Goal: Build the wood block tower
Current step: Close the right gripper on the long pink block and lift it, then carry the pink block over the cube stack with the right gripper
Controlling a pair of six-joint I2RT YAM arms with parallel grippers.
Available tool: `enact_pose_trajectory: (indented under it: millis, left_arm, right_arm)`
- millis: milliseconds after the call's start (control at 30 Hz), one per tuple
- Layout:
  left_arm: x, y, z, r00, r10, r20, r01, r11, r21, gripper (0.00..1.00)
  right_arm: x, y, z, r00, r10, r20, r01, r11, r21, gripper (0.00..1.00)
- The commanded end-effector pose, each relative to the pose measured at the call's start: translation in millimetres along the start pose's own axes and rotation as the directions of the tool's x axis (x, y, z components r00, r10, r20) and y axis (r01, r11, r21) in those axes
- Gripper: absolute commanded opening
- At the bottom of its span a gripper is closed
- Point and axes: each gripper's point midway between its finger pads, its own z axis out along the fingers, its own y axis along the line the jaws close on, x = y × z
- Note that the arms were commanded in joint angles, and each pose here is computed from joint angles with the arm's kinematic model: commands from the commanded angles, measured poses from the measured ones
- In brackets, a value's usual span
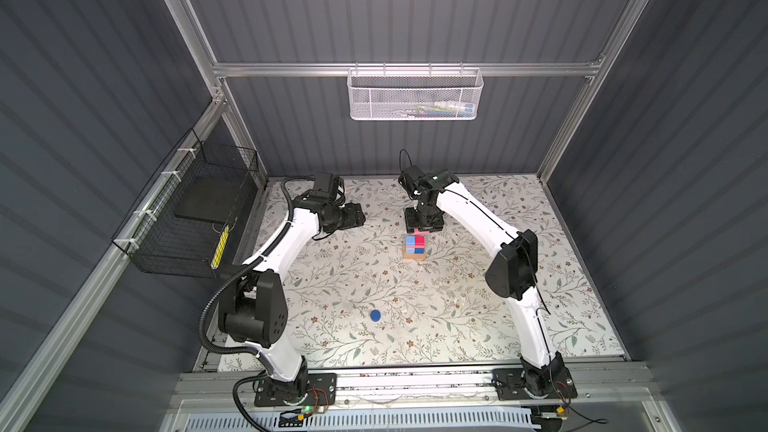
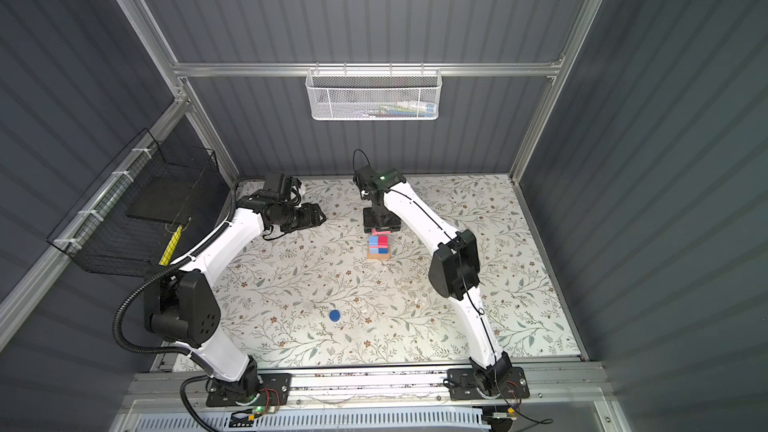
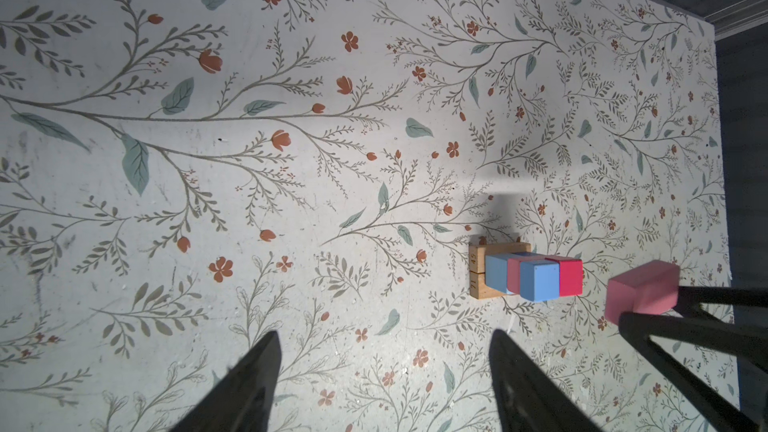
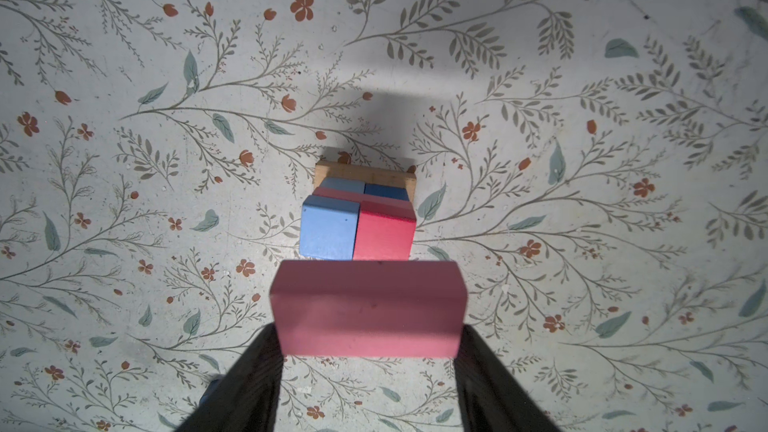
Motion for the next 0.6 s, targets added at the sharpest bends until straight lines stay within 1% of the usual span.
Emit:
enact_pose_trajectory:
  millis: [0, 567]
  left_arm:
    - [4, 4, -5, 1.000, 0.015, -0.010, -0.015, 1.000, -0.011, 0.79]
    - [6, 5, 1, 1.000, 0.010, -0.026, -0.010, 1.000, -0.002, 0.79]
  right_arm:
    - [4, 5, 6, 1.000, 0.001, -0.027, -0.001, 1.000, 0.000, 0.61]
    - [11, 12, 26, 0.995, 0.069, -0.067, -0.069, 0.998, 0.003, 0.62]
